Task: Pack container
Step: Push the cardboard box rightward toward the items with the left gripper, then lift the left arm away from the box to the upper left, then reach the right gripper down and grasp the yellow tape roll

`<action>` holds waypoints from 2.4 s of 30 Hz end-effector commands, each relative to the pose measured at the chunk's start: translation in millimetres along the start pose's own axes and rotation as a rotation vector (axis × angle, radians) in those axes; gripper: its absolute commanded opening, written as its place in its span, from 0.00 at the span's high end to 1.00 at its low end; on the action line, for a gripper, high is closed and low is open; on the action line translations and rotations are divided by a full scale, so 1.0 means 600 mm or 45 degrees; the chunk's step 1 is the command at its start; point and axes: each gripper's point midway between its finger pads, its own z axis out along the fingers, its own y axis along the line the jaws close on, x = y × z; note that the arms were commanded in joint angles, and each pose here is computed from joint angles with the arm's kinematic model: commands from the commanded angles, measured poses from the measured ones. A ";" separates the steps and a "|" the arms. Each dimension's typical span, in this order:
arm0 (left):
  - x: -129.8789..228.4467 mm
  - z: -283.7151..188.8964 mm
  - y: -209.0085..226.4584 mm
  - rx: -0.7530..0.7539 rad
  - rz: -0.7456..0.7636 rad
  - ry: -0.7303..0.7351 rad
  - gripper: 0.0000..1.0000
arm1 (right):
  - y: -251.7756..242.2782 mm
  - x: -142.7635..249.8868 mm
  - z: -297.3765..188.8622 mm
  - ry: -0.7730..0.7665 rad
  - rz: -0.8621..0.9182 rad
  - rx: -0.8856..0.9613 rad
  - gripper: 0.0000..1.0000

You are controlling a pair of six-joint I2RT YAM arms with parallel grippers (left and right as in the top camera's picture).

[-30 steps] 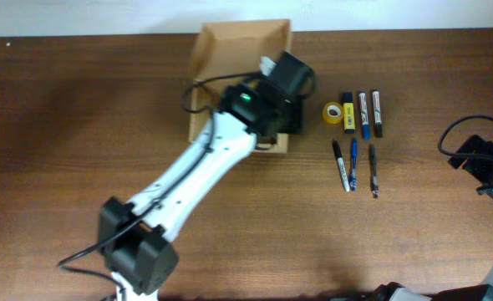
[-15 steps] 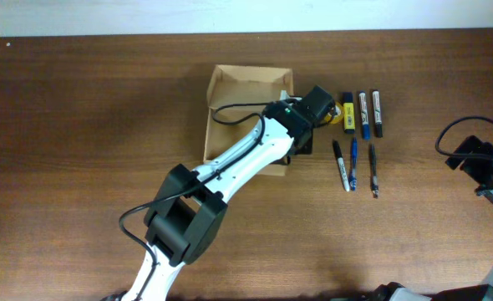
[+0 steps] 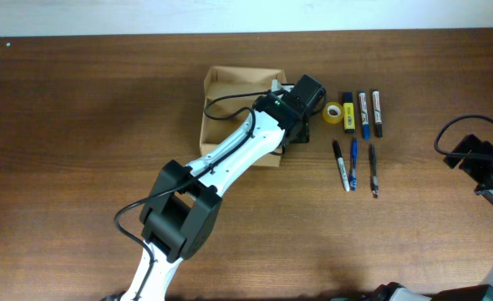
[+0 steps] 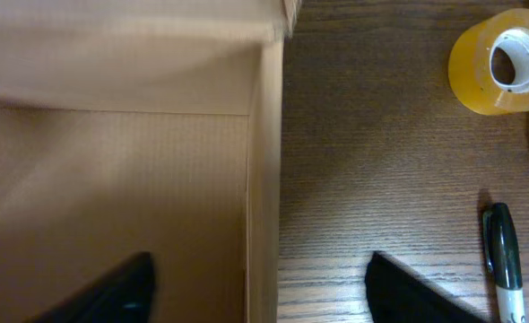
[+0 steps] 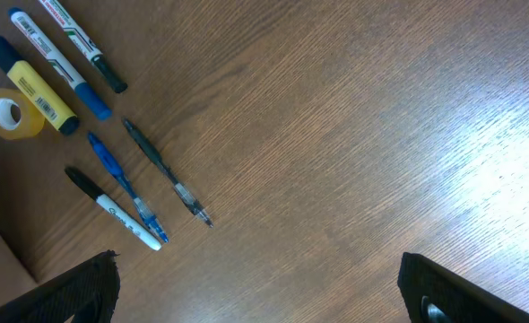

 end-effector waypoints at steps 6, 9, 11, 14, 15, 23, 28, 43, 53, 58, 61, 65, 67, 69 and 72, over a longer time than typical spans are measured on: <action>-0.052 -0.061 -0.018 0.036 0.088 -0.076 0.21 | 0.003 -0.007 -0.007 -0.016 0.019 -0.018 0.01; -0.083 -0.101 -0.021 0.029 0.127 -0.137 0.20 | 0.003 -0.007 -0.007 -0.017 0.019 -0.018 0.01; -0.102 -0.129 -0.021 0.026 0.126 -0.179 0.20 | 0.003 -0.007 -0.007 -0.017 0.019 -0.019 0.01; -0.129 -0.170 -0.024 0.036 0.129 -0.243 0.19 | 0.004 -0.009 -0.007 -0.022 0.018 -0.019 0.01; -0.139 -0.185 -0.025 0.037 0.147 -0.271 0.19 | 0.003 -0.009 -0.007 -0.022 0.019 -0.019 0.01; -0.203 -0.301 0.040 -0.104 0.195 -0.436 0.13 | 0.004 -0.009 -0.007 -0.022 0.018 -0.019 0.01; -0.241 -0.341 0.150 -0.190 0.074 -0.443 0.13 | 0.003 -0.008 -0.007 -0.021 0.018 -0.019 0.01; -0.252 -0.350 0.560 -0.213 -0.437 -0.229 0.13 | 0.008 -0.022 -0.007 -0.062 0.012 -0.037 0.01; -0.228 -0.359 0.638 -0.248 -0.562 -0.192 0.00 | 0.082 -0.032 -0.013 -0.097 -0.115 -0.283 0.23; -0.225 -0.359 0.637 -0.249 -0.563 -0.182 0.00 | 0.149 -0.003 0.011 -0.044 -0.327 -0.235 0.23; -0.225 -0.359 0.636 -0.243 -0.564 -0.183 0.00 | 0.208 0.024 0.042 0.015 -0.481 -0.240 0.23; -0.225 -0.359 0.636 -0.244 -0.563 -0.182 0.00 | 0.282 0.055 0.089 0.097 -0.642 -0.264 0.23; -0.225 -0.359 0.636 -0.244 -0.563 -0.183 0.00 | 0.312 0.061 0.108 0.129 -0.697 -0.266 0.26; -0.225 -0.359 0.636 -0.244 -0.563 -0.183 0.00 | 0.344 0.061 0.121 0.151 -0.742 -0.273 0.27; -0.225 -0.359 0.636 -0.244 -0.563 -0.183 0.00 | 0.392 0.054 0.131 0.151 -0.800 -0.287 0.28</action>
